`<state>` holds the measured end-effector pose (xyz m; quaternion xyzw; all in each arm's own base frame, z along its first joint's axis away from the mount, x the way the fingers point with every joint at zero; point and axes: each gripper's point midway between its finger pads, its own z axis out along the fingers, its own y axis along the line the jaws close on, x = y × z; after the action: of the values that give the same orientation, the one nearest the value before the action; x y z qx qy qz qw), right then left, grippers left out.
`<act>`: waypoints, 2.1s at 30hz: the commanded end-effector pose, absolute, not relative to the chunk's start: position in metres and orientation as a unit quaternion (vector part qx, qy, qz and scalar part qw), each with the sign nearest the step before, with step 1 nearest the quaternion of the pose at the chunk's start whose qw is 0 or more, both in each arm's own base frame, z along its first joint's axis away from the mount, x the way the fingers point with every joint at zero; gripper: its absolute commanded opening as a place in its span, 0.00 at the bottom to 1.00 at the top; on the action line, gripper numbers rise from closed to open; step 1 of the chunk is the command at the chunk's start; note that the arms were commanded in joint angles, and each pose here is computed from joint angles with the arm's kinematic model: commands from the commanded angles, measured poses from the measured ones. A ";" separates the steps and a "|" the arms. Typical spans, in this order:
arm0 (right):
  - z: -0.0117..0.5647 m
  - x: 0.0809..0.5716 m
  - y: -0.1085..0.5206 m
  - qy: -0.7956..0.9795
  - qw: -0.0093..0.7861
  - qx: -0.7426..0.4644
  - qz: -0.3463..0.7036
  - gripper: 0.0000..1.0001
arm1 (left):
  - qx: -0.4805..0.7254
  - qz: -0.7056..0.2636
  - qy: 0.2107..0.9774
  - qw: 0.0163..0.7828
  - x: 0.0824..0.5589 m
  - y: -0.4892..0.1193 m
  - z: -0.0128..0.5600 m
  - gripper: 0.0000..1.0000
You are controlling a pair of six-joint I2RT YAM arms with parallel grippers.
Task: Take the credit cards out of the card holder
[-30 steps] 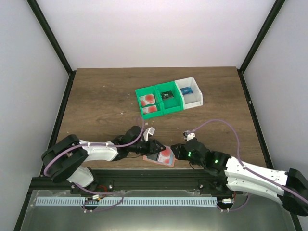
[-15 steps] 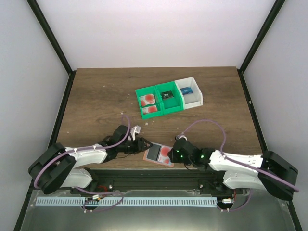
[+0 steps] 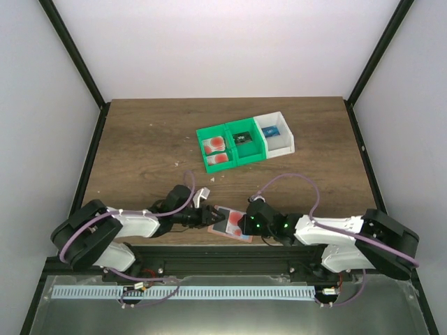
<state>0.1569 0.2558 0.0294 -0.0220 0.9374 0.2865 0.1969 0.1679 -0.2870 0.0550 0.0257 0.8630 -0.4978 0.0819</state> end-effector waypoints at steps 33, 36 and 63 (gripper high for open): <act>0.023 0.152 0.251 0.940 0.194 -0.029 0.281 0.16 | 0.057 -0.524 0.848 0.052 0.154 -0.324 0.045 0.17; 0.022 0.151 0.250 0.940 0.193 -0.030 0.279 0.16 | 0.056 -0.527 0.847 0.051 0.154 -0.325 0.046 0.08; 0.018 0.152 0.243 0.944 0.195 -0.025 0.267 0.16 | 0.036 -0.486 0.868 0.090 0.168 -0.294 0.053 0.00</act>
<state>0.1568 0.2553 0.0294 -0.0226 0.9338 0.2941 0.2025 0.1610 -0.3013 0.0524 0.0363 0.8626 -0.5004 0.0654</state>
